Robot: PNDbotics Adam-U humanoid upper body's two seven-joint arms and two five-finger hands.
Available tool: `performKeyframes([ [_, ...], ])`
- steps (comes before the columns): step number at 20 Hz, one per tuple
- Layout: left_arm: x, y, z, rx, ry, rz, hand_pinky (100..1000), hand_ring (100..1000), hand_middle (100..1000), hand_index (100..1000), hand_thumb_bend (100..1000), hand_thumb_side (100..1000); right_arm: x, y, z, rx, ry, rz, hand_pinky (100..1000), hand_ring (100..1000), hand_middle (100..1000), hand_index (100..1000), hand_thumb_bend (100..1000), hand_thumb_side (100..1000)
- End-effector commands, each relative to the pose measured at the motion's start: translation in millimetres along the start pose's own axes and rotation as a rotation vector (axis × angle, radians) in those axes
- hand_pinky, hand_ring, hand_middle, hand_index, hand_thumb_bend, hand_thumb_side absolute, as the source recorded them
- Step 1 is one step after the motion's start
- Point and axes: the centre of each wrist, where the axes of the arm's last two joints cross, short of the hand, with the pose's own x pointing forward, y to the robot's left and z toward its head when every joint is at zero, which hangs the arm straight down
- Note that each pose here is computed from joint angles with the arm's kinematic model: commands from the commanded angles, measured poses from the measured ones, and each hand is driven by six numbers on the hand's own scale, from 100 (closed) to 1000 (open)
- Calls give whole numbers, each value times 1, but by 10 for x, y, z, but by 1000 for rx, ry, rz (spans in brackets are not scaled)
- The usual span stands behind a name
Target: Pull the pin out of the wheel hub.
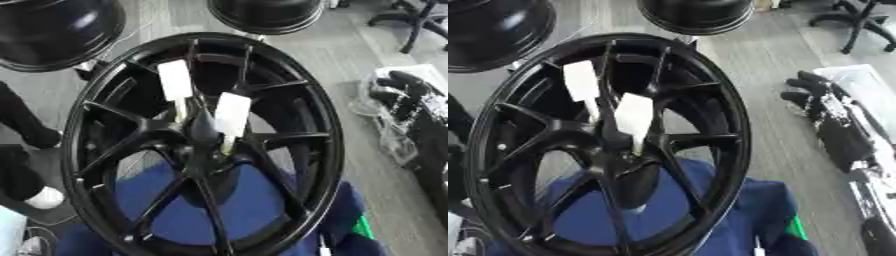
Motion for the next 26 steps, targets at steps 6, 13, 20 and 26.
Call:
performKeyframes([
  [6,540,-198,-191,-347,-208,-255,618,855,864,786,100,658,88,-19,-47,37,-5,45,1000,804,810,871,100,648],
  [13,774,-471,-287,-627,-236,-368,653,842,844,787,100,670,78,-9,-49,54,8,54,1000,804,810,870,100,652],
  [20,886,-929,-296,-879,-186,-448,697,854,848,807,100,716,65,-25,-16,40,20,70,1000,803,810,870,100,655],
  [26,679,-1114,-462,-949,-38,-554,741,865,847,834,145,709,54,-23,-4,40,29,73,1000,803,810,870,100,656],
])
